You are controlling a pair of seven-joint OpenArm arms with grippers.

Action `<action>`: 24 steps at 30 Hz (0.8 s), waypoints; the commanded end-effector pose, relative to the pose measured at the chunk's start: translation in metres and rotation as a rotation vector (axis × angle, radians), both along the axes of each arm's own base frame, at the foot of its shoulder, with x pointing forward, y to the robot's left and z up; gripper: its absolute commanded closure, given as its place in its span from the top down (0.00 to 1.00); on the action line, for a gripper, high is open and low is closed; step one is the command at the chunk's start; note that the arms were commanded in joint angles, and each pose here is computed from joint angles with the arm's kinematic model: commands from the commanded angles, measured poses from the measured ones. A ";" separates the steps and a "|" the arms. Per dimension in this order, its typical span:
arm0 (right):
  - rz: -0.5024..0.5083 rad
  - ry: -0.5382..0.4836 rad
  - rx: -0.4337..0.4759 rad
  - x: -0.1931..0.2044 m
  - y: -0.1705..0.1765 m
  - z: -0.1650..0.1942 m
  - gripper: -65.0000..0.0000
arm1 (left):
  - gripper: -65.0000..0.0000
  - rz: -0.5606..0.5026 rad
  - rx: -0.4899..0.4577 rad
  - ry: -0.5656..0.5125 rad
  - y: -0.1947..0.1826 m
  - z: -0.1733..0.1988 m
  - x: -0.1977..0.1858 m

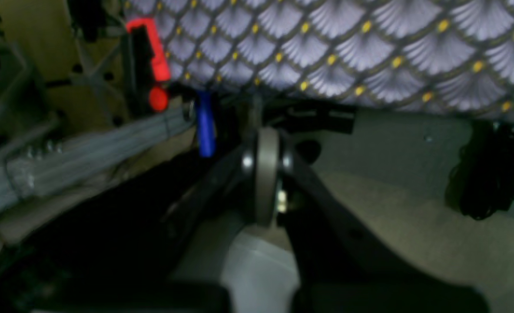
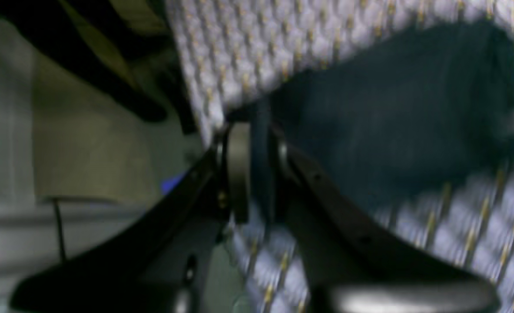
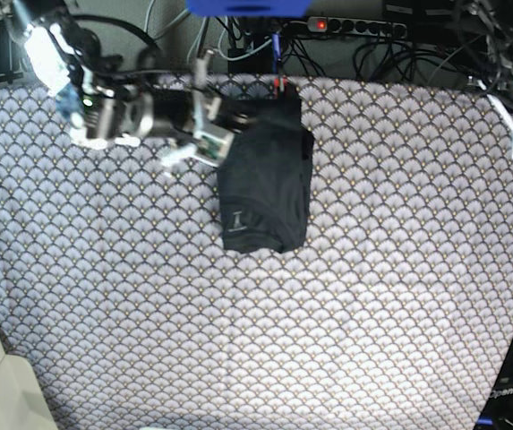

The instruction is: Fold the T-shirt properly

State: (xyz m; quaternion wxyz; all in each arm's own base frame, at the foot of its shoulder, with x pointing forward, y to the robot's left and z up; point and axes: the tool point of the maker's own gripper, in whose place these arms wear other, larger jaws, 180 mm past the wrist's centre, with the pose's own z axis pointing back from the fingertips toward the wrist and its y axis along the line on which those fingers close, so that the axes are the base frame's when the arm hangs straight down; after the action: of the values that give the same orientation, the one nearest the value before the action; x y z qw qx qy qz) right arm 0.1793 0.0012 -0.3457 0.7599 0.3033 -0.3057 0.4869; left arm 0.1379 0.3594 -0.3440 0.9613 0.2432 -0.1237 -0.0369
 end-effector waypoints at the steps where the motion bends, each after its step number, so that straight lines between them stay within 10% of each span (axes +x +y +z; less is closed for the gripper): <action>1: -0.019 -0.027 0.018 0.005 -0.009 0.010 0.10 | 0.00 0.006 0.033 -0.013 0.007 0.010 0.000; 24: -0.517 0.149 -0.117 -0.083 -0.184 -0.022 0.00 | 0.00 -0.116 0.080 -0.032 -0.041 -0.036 -0.040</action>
State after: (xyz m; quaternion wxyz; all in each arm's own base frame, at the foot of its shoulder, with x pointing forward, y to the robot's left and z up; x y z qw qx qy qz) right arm 0.0930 -0.1867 -0.3745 0.9014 0.1965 -0.2747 0.2710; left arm 0.0963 0.3119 -0.3874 0.9497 0.2602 -0.1481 -0.0915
